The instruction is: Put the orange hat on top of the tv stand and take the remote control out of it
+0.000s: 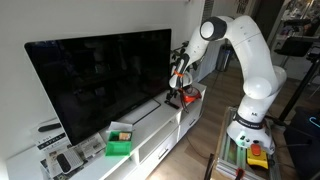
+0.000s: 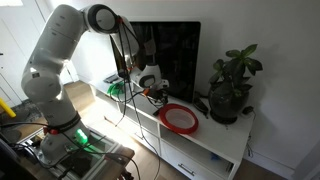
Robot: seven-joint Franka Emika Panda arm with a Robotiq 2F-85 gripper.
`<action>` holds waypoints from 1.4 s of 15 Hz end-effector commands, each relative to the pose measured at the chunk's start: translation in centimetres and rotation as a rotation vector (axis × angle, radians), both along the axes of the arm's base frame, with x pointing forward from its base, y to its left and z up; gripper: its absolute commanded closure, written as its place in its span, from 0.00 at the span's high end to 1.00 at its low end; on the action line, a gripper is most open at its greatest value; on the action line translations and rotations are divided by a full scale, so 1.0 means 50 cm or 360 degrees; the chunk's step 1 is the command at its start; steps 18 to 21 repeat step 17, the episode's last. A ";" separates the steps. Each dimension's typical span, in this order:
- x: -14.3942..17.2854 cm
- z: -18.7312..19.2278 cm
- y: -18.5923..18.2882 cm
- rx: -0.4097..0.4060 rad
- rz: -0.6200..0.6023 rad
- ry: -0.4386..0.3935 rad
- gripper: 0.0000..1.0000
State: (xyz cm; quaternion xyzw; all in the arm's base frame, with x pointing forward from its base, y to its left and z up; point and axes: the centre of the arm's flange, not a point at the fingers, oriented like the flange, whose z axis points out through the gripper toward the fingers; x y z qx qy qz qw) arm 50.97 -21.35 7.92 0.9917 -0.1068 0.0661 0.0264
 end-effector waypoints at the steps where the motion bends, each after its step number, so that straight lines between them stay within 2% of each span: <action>1: -0.060 0.104 0.000 -0.0026 -0.0087 -0.0012 1.00; 6: -0.097 0.205 -0.007 0.0003 -0.0123 -0.0118 1.00; 11: -0.132 0.264 0.008 0.0024 -0.0209 -0.0163 1.00; 12: -0.136 0.266 0.011 0.0029 -0.0225 -0.0201 1.00; 13: -0.100 0.234 0.000 -0.0005 -0.0194 -0.0172 1.00; 21: -0.101 0.236 0.004 -0.0003 -0.0193 -0.0172 1.00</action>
